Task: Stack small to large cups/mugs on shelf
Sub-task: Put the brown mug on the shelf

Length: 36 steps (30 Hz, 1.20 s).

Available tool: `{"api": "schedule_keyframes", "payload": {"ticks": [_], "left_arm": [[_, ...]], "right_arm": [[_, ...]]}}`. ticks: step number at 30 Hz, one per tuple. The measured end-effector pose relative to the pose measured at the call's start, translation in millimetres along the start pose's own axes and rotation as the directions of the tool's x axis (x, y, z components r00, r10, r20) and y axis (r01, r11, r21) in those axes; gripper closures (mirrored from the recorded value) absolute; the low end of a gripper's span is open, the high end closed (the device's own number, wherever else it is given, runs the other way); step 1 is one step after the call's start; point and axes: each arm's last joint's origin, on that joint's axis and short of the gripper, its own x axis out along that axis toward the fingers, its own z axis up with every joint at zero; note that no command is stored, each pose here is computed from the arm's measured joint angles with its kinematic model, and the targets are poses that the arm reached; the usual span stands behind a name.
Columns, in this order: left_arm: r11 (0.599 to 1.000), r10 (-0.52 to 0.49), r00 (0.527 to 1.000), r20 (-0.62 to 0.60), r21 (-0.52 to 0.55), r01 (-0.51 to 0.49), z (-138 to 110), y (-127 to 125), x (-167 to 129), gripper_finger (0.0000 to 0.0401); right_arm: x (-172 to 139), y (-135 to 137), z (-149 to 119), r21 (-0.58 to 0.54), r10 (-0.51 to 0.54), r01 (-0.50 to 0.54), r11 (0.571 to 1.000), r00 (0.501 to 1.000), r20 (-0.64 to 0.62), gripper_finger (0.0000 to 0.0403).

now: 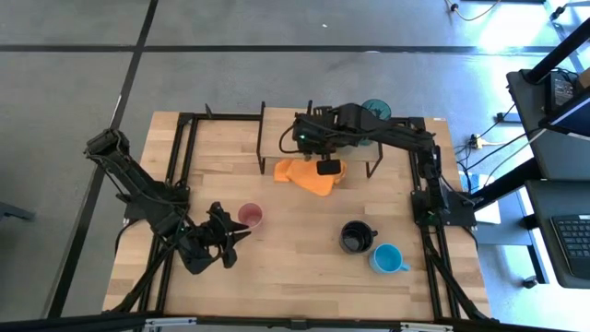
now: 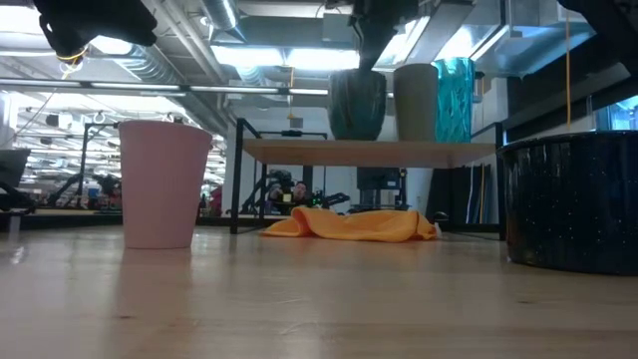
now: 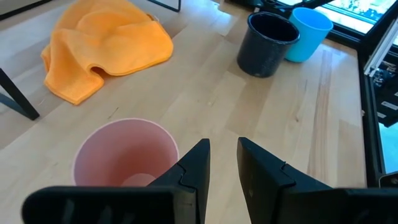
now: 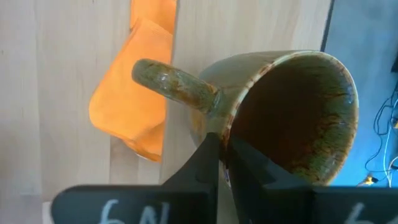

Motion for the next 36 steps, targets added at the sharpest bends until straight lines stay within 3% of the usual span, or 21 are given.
{"api": "schedule_keyframes", "payload": {"ticks": [10, 14, 26, 36], "left_arm": [[1.0, -0.003, 1.0, -0.005, 0.001, 0.003, 0, 0, 0, 0.0326], [1.0, -0.003, 1.0, -0.005, 0.002, 0.003, 0, 0, 0, 0.0326], [1.0, -0.003, 1.0, -0.006, 0.007, 0.003, 0, 0, 0, 0.0326], [1.0, -0.003, 1.0, -0.007, 0.009, 0.003, 0, 0, 0, 0.0326]], "right_arm": [[15, 6, -1, -0.025, 0.008, -0.009, 1.0, 0.998, -0.065, 0.0357], [14, 6, -2, -0.027, -0.034, 0.032, 0.999, 0.997, -0.074, 0.0341], [-9, -1, 0, 0.005, -0.067, 0.067, 0.998, 0.998, 0.011, 0.0332], [-10, -1, 0, 0.013, -0.074, 0.074, 0.997, 0.997, 0.011, 0.0331]]}}
